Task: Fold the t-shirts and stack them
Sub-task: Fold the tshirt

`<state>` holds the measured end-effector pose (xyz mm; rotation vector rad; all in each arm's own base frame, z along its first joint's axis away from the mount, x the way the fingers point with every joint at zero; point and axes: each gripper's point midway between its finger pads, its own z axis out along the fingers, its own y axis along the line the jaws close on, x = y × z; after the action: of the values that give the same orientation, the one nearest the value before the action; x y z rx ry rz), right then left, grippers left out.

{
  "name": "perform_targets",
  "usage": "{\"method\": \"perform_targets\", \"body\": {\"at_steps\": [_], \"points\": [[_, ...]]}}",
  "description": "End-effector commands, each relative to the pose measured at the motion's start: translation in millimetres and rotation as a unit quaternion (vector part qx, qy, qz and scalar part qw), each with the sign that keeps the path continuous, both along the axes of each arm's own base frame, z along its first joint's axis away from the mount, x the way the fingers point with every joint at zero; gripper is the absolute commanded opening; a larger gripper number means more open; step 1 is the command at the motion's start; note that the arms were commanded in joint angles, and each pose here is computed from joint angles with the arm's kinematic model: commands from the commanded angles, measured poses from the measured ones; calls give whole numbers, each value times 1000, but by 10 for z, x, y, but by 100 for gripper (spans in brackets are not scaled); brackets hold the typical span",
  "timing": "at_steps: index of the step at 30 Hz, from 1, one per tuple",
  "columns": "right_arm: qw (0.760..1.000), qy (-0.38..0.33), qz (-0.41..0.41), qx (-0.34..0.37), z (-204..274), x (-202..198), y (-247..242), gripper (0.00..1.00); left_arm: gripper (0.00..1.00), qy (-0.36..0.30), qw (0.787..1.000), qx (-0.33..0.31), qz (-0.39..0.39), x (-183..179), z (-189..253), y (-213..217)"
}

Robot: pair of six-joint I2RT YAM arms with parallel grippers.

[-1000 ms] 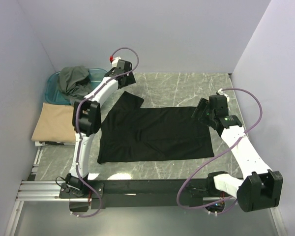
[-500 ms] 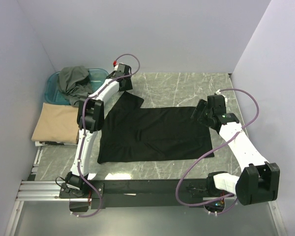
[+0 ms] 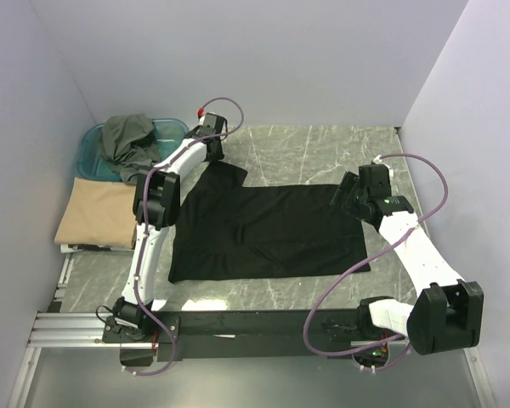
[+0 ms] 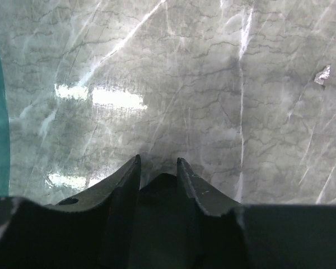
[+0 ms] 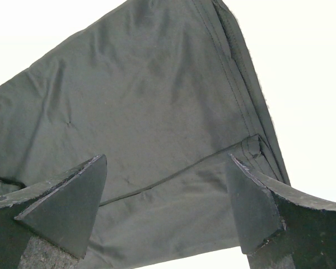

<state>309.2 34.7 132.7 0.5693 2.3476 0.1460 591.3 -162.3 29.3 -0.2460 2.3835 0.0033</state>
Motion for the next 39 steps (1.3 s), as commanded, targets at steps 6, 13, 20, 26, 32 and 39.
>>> {"method": "perform_targets", "body": {"at_steps": [6, 13, 20, 26, 32, 39], "points": [[1000, -19, -8, -2, 50, 54, -45, 92, 26, 20, 999, 17, -26, -188, -72, -144], [999, -25, -30, -10, 114, 154, -108, 92, 0, 14, 999, 32, -24, -178, 0, -133], [998, -26, -57, -24, 281, 761, -159, 92, 0, -23, 999, 14, -24, -225, 333, -166], [993, 18, -90, -73, 100, 1360, -397, 91, 1, -56, 998, -13, -28, -262, 599, -223], [987, 93, -76, -103, -339, 1694, -494, 90, 0, -61, 997, -22, -36, -310, 646, -250], [984, 136, -67, -95, -788, 1907, -567, 82, 0, -80, 996, -25, -22, -365, 690, -189]]}}
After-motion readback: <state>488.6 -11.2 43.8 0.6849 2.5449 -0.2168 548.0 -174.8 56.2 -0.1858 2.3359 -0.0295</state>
